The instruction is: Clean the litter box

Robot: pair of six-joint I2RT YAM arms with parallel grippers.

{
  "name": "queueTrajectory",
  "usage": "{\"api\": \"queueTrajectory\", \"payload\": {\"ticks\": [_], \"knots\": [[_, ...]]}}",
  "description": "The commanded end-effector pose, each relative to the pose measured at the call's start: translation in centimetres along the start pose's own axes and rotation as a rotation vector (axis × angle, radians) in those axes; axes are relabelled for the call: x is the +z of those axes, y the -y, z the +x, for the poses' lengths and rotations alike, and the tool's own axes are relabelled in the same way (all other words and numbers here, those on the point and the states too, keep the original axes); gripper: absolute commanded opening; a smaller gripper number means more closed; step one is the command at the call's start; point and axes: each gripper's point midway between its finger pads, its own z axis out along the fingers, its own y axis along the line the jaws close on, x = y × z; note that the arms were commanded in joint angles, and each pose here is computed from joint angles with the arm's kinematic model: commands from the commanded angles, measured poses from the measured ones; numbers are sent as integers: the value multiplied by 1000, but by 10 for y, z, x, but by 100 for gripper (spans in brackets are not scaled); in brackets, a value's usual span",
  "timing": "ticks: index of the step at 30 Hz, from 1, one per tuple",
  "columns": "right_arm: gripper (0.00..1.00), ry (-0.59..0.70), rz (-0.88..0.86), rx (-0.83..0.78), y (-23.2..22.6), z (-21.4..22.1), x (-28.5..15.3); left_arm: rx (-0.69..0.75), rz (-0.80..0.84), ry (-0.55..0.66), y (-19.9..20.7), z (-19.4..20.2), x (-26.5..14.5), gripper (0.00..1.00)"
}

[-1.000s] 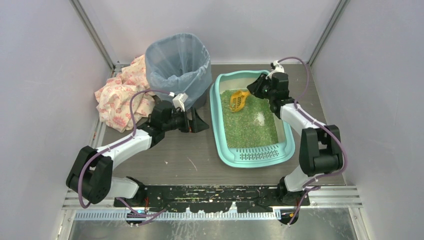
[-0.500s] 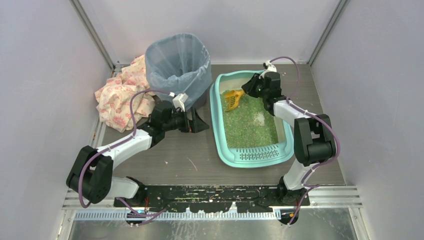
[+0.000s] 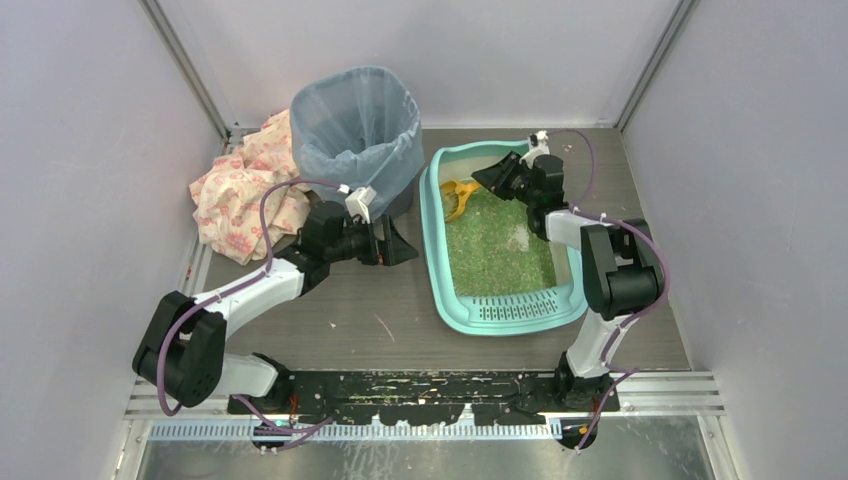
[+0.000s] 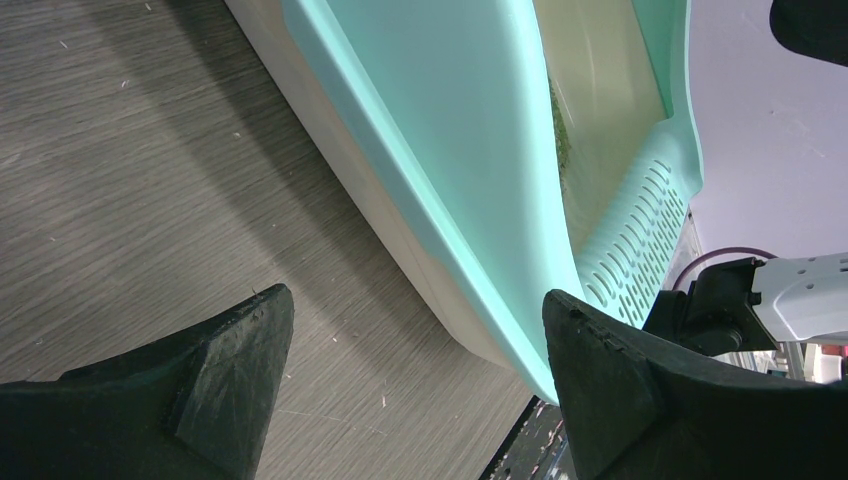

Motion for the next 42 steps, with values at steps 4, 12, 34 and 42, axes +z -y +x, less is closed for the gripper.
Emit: {"api": "queueTrajectory", "payload": {"ticks": [4,12,34,42], "knots": [[1,18,-218,69,-59,-18,-20,45,50,52,18,-20,-2,94],[1,71,-222,67,-64,-40,-44,41,57,49,18,-19,-1,94],[1,154,-132,59,-34,-65,-87,38,64,48,20,-19,-1,94],[1,196,-111,52,-33,-77,-110,34,68,47,20,-18,0,94]]}}
